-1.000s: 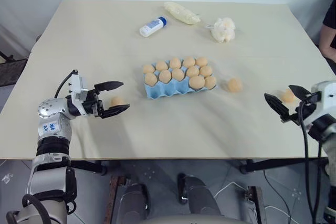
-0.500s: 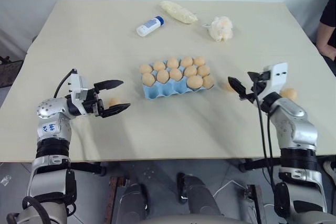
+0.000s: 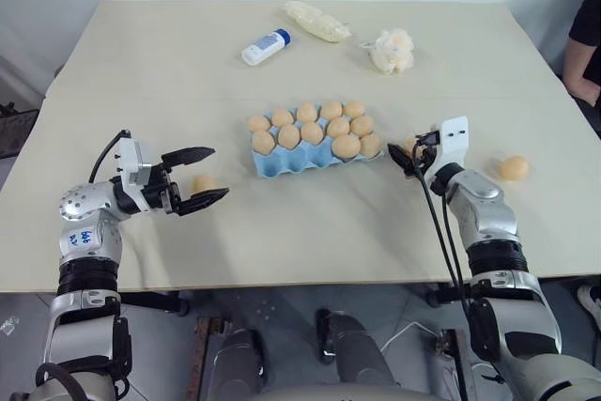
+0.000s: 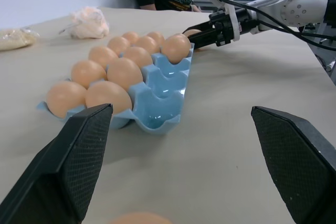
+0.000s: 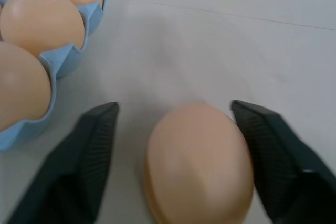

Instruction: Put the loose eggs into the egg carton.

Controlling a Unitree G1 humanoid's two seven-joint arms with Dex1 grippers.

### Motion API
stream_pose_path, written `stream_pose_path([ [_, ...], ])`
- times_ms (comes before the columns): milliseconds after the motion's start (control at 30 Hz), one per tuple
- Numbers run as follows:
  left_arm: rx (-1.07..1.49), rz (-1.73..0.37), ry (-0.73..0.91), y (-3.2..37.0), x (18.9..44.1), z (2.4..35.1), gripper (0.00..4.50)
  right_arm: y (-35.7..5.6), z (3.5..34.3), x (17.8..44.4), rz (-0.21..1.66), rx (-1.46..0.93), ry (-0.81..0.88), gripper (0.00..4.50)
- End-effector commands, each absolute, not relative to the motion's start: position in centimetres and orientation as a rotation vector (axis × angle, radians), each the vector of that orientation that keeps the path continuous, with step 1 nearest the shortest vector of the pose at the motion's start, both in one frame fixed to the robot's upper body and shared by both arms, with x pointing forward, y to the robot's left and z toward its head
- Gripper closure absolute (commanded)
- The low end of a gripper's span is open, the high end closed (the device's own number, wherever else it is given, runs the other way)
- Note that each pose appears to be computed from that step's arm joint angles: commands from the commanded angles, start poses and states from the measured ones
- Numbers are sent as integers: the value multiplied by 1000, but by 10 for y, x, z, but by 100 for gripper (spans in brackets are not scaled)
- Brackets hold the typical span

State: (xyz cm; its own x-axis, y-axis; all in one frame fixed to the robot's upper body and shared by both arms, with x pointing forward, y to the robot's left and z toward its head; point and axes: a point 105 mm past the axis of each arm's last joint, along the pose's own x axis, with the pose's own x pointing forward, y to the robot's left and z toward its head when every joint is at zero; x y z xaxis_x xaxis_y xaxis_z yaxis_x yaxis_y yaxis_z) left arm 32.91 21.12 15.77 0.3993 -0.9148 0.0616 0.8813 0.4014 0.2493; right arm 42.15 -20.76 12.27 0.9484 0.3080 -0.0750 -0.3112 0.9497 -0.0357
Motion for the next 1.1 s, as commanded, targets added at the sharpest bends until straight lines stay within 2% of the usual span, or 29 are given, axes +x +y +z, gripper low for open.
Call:
stream_pose_path([
  [33,205,-1123,-239,218,326,168,0,-203,144,420,341,-66,1,239],
  [100,204,-1121,-238,218,325,167,0,-201,149,415,354,-72,-11,289],
  [133,202,-1121,-238,218,325,167,0,-199,152,413,362,-79,-19,294],
  [300,197,-1121,-237,217,324,166,0,-198,167,401,376,-106,-46,294],
  [433,193,-1125,-235,217,324,165,0,-185,192,393,423,-123,-91,294],
  [667,191,-1136,-229,217,323,162,0,-118,218,379,607,-111,-137,294],
  [867,195,-1139,-226,219,320,162,0,-72,211,384,675,-98,-122,294],
  [1100,203,-1122,-232,222,317,163,0,-46,193,388,725,-115,-80,294],
])
